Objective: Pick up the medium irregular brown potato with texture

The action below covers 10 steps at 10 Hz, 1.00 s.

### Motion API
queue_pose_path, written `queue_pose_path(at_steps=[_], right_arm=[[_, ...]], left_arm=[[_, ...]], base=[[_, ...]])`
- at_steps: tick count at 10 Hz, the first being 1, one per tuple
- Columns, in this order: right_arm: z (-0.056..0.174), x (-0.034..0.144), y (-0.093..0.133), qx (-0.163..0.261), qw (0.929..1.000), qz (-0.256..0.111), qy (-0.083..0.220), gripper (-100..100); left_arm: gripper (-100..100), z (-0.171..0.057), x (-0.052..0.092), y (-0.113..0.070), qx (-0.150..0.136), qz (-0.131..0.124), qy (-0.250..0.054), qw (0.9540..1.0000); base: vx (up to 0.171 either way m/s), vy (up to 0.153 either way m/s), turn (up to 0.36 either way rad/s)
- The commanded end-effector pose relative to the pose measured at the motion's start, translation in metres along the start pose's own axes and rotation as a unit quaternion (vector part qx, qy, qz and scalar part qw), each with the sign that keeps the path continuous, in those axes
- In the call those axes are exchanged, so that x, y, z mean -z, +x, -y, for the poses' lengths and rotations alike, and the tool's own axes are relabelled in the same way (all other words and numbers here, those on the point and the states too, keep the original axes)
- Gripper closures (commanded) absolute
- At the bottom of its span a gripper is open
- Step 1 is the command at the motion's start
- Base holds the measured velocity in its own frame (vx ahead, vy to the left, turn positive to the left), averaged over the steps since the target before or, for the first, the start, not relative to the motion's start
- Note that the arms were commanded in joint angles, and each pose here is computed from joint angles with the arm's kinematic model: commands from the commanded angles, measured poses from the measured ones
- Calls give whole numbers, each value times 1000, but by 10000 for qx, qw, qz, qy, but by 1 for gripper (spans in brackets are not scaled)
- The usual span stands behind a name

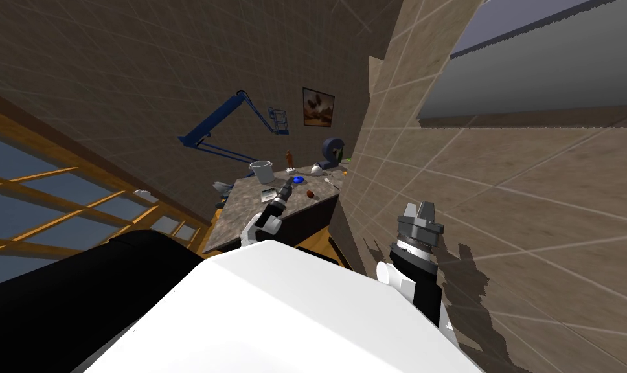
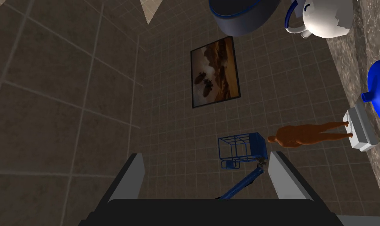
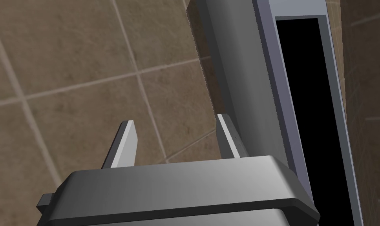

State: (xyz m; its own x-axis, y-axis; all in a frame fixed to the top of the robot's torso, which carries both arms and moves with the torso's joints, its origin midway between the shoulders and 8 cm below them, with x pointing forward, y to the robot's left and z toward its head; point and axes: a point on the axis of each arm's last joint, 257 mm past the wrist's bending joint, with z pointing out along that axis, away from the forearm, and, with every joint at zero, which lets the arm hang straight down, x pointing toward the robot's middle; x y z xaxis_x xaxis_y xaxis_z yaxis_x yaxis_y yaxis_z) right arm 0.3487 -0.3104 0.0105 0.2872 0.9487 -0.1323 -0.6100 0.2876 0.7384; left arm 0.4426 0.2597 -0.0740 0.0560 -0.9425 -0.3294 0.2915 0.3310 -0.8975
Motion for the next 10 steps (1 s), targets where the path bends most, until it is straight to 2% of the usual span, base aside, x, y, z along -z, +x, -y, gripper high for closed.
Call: queue_pose_path(at_steps=[1, 6, 10], right_arm=[[0, 0, 0, 0, 10000, 0, 0, 0], [0, 0, 0, 0, 10000, 0, 0, 0], [0, 0, 0, 0, 10000, 0, 0, 0]], left_arm=[[-100, -12, -3, -1, -22, -42, -208, 9998], [-100, -48, -13, 1, -131, -202, -836, 9962], [-100, -73, -12, 3, -167, -281, -1298, 9910]], base=[[4, 0, -44], [5, 4, -70], [6, 5, -44]])
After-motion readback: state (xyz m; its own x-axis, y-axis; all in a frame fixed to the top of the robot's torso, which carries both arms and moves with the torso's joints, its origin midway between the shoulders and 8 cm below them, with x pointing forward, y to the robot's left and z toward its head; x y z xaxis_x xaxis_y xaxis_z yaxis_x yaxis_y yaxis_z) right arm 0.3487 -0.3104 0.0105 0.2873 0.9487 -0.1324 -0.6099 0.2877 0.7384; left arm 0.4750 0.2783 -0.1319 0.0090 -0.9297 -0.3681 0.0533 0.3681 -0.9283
